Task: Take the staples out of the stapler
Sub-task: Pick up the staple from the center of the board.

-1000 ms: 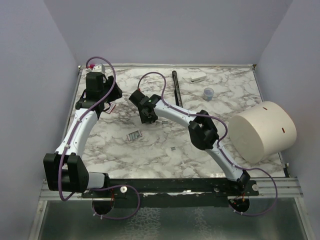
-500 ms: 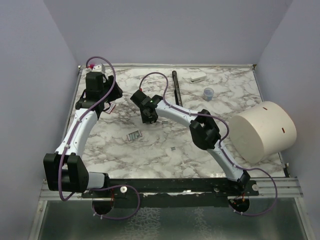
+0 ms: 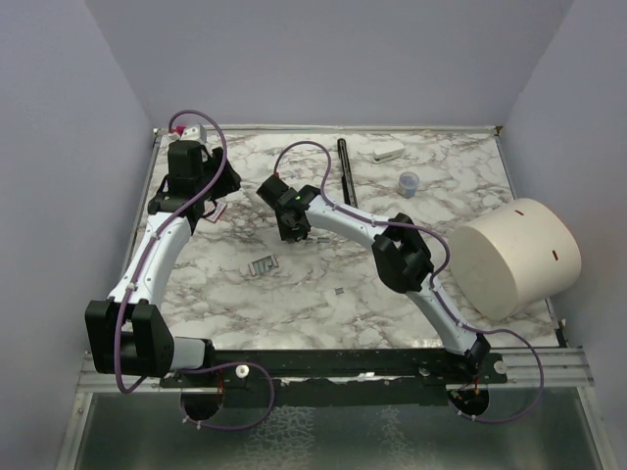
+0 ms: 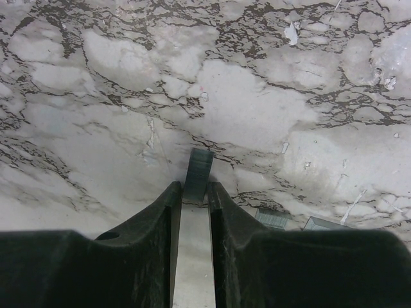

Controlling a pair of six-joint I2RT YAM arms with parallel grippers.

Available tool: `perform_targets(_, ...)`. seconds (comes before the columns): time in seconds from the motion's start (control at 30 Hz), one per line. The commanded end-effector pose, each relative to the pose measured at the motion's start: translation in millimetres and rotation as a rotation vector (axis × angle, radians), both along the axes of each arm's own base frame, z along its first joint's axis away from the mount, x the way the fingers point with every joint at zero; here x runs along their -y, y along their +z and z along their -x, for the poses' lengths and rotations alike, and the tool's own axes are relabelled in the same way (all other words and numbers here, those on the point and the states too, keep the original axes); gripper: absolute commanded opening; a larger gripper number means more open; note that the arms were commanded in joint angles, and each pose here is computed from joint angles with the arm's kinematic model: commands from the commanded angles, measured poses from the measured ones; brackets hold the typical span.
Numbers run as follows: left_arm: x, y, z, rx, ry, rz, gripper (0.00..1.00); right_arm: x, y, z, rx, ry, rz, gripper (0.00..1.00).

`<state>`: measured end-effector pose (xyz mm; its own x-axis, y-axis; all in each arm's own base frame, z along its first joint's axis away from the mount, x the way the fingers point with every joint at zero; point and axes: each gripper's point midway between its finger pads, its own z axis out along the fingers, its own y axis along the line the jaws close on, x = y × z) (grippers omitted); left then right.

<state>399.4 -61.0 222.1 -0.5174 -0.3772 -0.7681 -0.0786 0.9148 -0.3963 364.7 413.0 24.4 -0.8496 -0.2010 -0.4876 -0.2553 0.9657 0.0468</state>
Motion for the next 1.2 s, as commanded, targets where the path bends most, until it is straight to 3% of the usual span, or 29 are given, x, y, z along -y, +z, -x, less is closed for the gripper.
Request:
perform_targets(0.0, 1.8, 15.7, -0.2, 0.049, -0.01, 0.021, 0.56, 8.6, -4.0, 3.2, -0.022, 0.01, 0.015, 0.23)
perform_targets(0.2, 2.2, 15.4, -0.3, 0.049, -0.011, 0.023, 0.56, 6.9, 2.3, 0.7, -0.011, 0.02, -0.007, 0.15)
perform_targets(0.73, 3.2, 14.9, -0.1, 0.05, -0.016, 0.026, 0.56, -8.7, 51.2, -5.5, 0.092, 0.077, -0.147, 0.17)
perform_targets(1.03, 5.3, 14.6, -0.4, 0.055, -0.029, 0.028, 0.56, -5.4, 94.4, 6.4, 0.14, 0.114, -0.284, 0.17)
perform_targets(1.17, 16.3, 18.7, -0.2, 0.078, -0.087, 0.058, 0.56, 2.2, 124.5, 21.2, 0.158, 0.155, -0.421, 0.17)
